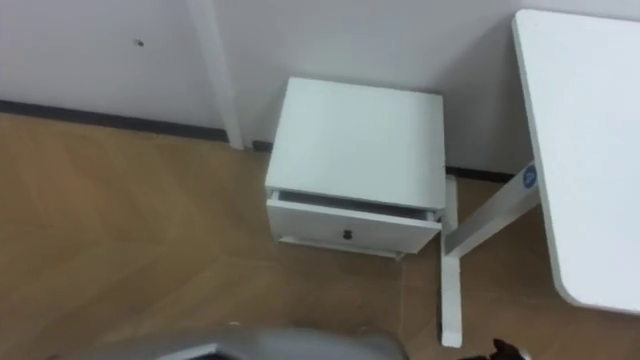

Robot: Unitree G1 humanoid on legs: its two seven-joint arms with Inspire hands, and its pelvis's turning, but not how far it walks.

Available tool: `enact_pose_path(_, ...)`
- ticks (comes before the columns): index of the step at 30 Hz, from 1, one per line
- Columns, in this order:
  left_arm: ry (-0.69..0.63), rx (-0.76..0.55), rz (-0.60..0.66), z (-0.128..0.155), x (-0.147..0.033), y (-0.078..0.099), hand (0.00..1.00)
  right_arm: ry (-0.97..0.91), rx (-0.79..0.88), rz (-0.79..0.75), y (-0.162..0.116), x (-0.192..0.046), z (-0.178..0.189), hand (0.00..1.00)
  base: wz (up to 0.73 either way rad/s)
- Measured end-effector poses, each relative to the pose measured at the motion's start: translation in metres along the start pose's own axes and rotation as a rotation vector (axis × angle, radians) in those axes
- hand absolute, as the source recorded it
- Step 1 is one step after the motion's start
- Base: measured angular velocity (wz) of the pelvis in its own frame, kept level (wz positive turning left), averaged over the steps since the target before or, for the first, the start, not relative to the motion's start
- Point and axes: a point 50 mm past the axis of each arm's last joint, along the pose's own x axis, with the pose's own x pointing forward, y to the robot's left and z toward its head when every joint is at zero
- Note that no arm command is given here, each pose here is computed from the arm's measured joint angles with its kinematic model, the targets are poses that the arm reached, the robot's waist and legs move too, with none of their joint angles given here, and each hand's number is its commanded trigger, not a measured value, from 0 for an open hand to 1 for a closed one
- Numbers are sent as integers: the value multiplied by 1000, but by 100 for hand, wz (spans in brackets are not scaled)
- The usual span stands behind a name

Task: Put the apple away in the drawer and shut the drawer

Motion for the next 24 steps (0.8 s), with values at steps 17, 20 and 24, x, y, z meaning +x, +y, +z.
enact_pose_path(17, -13, -43, 24, 10, 1, 2, 0, 49, 8, 96, 16, -3, -17, 0, -8)
enact_pose_path(20, -16, -41, 19, 11, 1, 1, 0, 52, 11, 109, 18, -3, -15, 0, 0)
enact_pose_path(24, -12, -37, 18, 11, 1, 1, 0, 55, 29, 119, 21, -3, -15, 0, 0)
